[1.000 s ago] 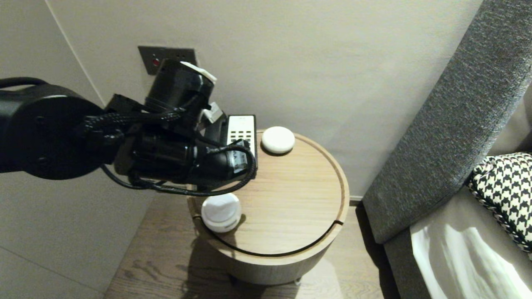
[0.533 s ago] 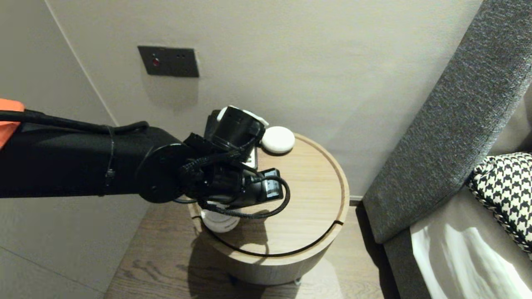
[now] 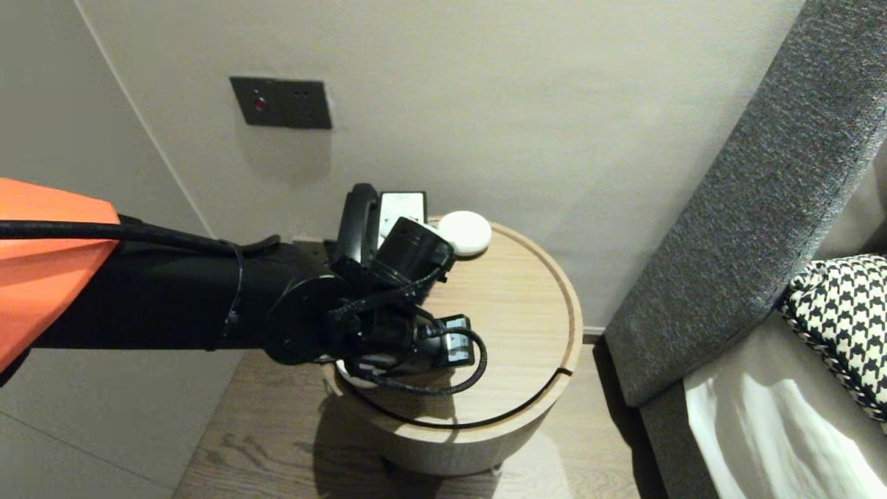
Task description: Open the nightstand drawer
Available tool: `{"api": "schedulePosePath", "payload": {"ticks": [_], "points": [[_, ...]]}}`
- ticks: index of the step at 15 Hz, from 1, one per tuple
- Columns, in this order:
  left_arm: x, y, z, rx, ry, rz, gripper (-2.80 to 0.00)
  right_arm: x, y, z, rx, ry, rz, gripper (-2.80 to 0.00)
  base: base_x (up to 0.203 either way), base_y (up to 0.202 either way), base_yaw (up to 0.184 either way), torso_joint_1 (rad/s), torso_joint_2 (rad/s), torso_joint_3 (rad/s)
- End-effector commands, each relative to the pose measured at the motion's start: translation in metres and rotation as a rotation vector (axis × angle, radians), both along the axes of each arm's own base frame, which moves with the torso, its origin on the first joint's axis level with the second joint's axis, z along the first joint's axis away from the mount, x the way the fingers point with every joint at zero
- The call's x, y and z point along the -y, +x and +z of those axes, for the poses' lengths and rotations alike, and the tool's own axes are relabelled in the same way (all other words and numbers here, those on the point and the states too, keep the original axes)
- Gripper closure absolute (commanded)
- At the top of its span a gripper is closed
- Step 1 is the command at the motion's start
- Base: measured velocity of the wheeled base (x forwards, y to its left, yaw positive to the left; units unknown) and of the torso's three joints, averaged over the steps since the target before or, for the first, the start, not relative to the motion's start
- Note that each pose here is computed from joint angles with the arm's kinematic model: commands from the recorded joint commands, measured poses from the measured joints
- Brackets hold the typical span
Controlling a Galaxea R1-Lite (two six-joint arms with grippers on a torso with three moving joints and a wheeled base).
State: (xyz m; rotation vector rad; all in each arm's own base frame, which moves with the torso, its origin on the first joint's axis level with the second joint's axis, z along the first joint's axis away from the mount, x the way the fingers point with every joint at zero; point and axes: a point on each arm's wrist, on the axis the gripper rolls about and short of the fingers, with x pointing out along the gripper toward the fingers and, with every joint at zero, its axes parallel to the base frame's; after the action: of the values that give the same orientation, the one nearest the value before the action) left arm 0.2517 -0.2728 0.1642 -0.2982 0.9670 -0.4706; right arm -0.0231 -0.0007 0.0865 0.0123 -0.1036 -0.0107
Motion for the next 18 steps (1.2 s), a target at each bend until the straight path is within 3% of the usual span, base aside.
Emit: {"api": "schedulePosePath", "payload": {"ticks": [1, 10, 18], "points": [[0.003, -0.005, -0.006, 0.016, -0.016, -0.013, 0.0, 0.0, 0.003, -0.011, -0.041, 0.0, 0.0, 0.0, 0.0, 0.0, 0.0, 0.0, 0.0, 0.0], [0.013, -0.023, -0.007, 0.033, -0.036, -0.063, 0.0, 0.0, 0.003, -0.011, -0.041, -0.001, 0.001, 0.0, 0.0, 0.0, 0.0, 0.0, 0.0, 0.0], [0.022, -0.039, -0.009, 0.035, -0.015, -0.094, 0.0, 0.0, 0.003, -0.011, -0.039, 0.0, 0.001, 0.0, 0.0, 0.0, 0.0, 0.0, 0.0, 0.0]]}}
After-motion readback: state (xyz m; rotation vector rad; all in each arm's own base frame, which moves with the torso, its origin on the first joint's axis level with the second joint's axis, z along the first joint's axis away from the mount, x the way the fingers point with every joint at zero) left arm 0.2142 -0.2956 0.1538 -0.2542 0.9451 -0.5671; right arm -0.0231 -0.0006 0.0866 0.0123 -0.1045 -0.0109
